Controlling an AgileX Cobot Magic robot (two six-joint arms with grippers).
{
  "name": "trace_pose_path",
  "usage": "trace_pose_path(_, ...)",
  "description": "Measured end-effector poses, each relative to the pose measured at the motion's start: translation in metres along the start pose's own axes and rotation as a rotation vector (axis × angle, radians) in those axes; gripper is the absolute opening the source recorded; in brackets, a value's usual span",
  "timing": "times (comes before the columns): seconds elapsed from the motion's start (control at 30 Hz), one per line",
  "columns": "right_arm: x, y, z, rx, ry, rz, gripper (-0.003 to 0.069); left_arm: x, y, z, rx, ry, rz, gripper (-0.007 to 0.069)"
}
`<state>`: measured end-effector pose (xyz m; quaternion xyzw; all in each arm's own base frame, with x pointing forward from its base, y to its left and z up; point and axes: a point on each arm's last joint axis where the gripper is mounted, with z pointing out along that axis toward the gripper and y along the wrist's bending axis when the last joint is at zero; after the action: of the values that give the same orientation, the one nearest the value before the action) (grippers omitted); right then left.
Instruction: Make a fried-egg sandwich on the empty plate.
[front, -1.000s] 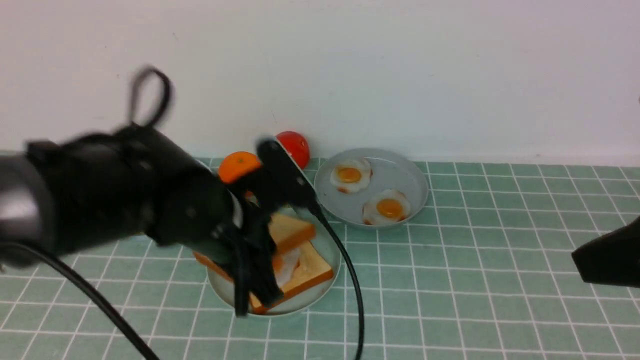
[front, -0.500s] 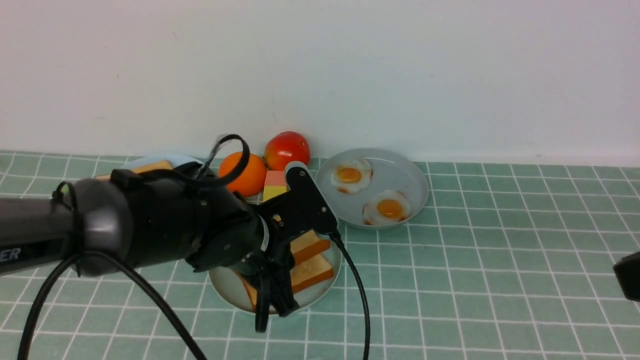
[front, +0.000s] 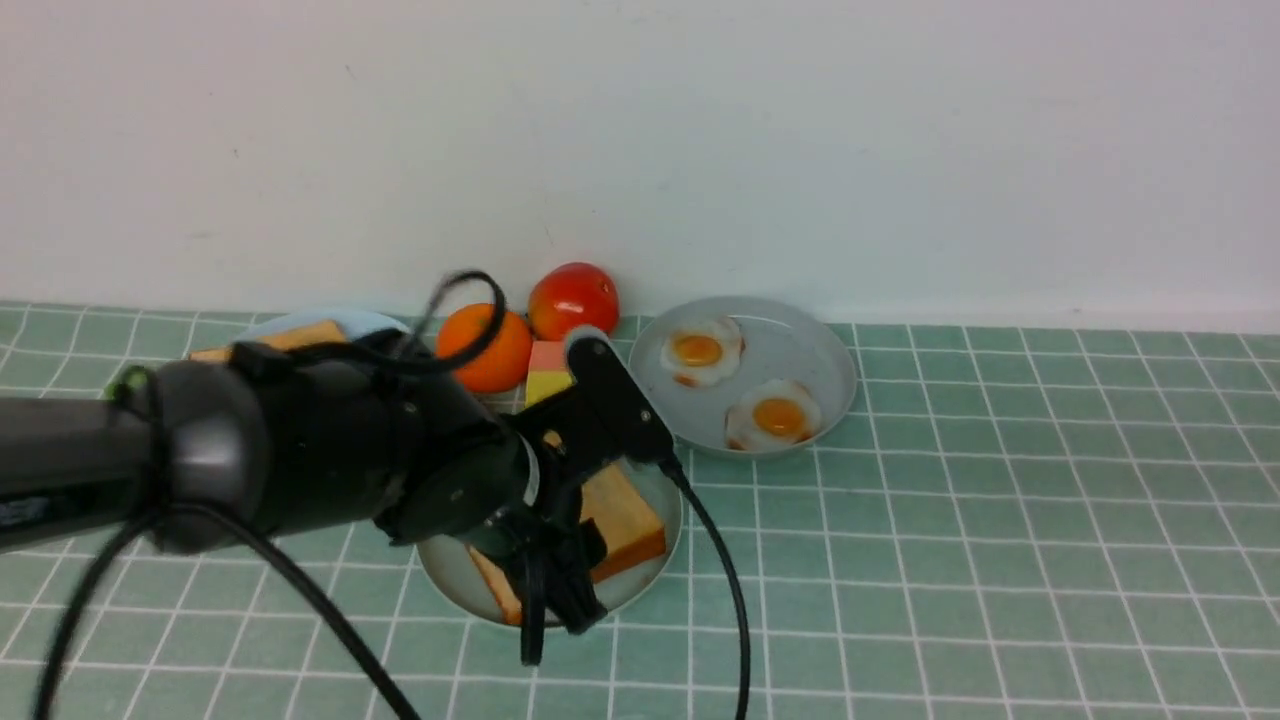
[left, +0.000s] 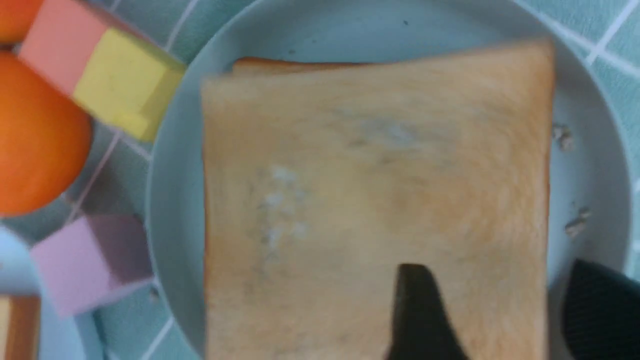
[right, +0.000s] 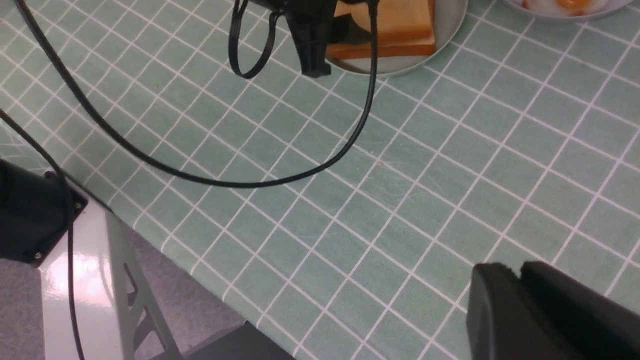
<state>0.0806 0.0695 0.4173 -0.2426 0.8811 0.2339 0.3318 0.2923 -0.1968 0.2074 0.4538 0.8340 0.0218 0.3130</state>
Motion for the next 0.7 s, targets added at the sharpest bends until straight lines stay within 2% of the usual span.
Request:
trace_pose_path(0.1, 0.0, -0.001, 0.0, 0.007, 0.0, -0.002, 0.0085, -0.008, 0.002, -0.032, -0.012, -0.057, -0.088, 0.0455)
trace_pose_path(0.17, 0.0, -0.002, 0.0, 0.02, 0.002, -0.007, 0.0085, -0.016, 0.001, -0.07, -0.018, -0.136, -0.166, 0.0428)
trace_pose_path(0.2, 0.0, -0.002, 0.0, 0.021, 0.002, -0.007, 0.0085, -0.016, 0.0, -0.073, -0.018, -0.139, -0.174, 0.0417)
trace_pose_path(0.27, 0.002, -0.003, -0.003, 0.042, -0.003, -0.016, 0.0085, -0.018, -0.003, -0.116, -0.012, -0.217, -0.27, 0.0323)
trace_pose_path(0.3, 0.004, -0.003, -0.006, 0.054, -0.011, -0.022, 0.0085, -0.013, -0.003, -0.145, -0.011, -0.279, -0.321, 0.0241)
trace_pose_path(0.33, 0.007, -0.003, -0.009, 0.068, -0.021, -0.028, 0.0085, -0.009, -0.005, -0.156, -0.006, -0.303, -0.349, 0.0204)
trace_pose_path(0.4, 0.016, -0.004, -0.017, 0.103, -0.048, -0.039, 0.0085, 0.011, -0.008, -0.188, 0.005, -0.396, -0.429, 0.0067)
trace_pose_path(0.47, 0.028, -0.006, -0.025, 0.144, -0.073, -0.038, 0.0085, 0.038, -0.015, -0.211, 0.024, -0.499, -0.506, -0.001)
trace_pose_path(0.57, 0.053, -0.01, -0.034, 0.212, -0.119, -0.01, 0.0085, 0.082, -0.029, -0.225, 0.056, -0.655, -0.57, -0.0013)
trace_pose_path(0.6, 0.056, -0.011, -0.035, 0.22, -0.125, -0.008, 0.0085, 0.084, -0.031, -0.225, 0.06, -0.676, -0.573, -0.0013)
trace_pose_path(0.63, 0.07, -0.013, -0.037, 0.241, -0.172, 0.034, 0.0085, 0.11, -0.042, -0.22, 0.078, -0.747, -0.578, -0.0013)
trace_pose_path(0.7, 0.086, -0.016, -0.036, 0.254, -0.226, 0.088, 0.0085, 0.131, -0.054, -0.211, 0.098, -0.833, -0.572, -0.0013)
